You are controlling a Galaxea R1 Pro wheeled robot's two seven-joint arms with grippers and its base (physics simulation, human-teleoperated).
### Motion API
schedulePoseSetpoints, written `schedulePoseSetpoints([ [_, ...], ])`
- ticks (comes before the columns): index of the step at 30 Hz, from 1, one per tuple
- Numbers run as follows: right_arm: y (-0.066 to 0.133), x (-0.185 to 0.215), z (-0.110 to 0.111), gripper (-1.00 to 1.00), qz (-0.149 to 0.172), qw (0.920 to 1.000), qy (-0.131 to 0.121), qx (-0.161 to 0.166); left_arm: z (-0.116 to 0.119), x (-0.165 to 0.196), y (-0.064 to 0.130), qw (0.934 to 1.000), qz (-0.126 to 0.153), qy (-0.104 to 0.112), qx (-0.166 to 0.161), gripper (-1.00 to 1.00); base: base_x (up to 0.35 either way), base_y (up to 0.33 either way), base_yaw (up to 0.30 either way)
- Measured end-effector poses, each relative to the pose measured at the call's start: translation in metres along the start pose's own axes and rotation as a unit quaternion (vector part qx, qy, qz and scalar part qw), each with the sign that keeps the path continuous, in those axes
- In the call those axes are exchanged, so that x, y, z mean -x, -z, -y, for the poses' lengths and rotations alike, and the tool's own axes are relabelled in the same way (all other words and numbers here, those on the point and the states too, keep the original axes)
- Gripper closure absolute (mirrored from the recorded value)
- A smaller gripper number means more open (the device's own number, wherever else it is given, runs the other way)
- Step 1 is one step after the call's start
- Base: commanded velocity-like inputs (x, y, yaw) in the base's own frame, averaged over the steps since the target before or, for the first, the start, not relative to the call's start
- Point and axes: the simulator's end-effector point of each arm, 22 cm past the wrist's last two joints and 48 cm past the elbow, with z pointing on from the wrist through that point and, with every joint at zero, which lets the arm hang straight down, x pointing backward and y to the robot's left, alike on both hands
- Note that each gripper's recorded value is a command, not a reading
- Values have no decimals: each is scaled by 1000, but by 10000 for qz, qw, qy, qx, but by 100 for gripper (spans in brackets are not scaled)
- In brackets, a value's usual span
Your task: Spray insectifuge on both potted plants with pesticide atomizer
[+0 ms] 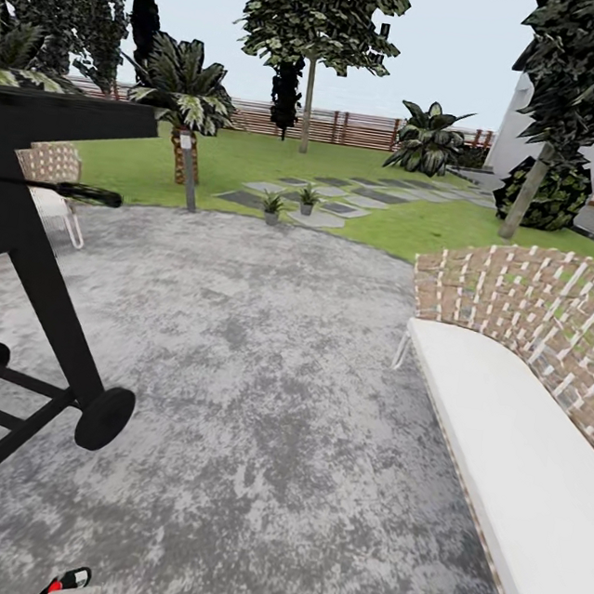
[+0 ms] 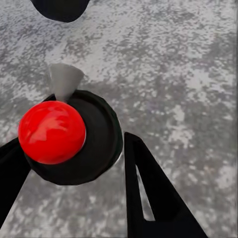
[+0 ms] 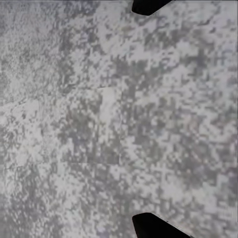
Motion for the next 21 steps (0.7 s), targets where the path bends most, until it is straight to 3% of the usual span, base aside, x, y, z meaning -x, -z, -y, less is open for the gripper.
schedulePoseSetpoints([
  [11,0,0,0,-100,0,10000,2,8,0,0,0,10000,-2,8,9,100,339,-3,-158],
  [21,0,1,0,-100,14,10000,-7,-7,0,0,0,10000,-4,13,7,100,339,0,-17],
])
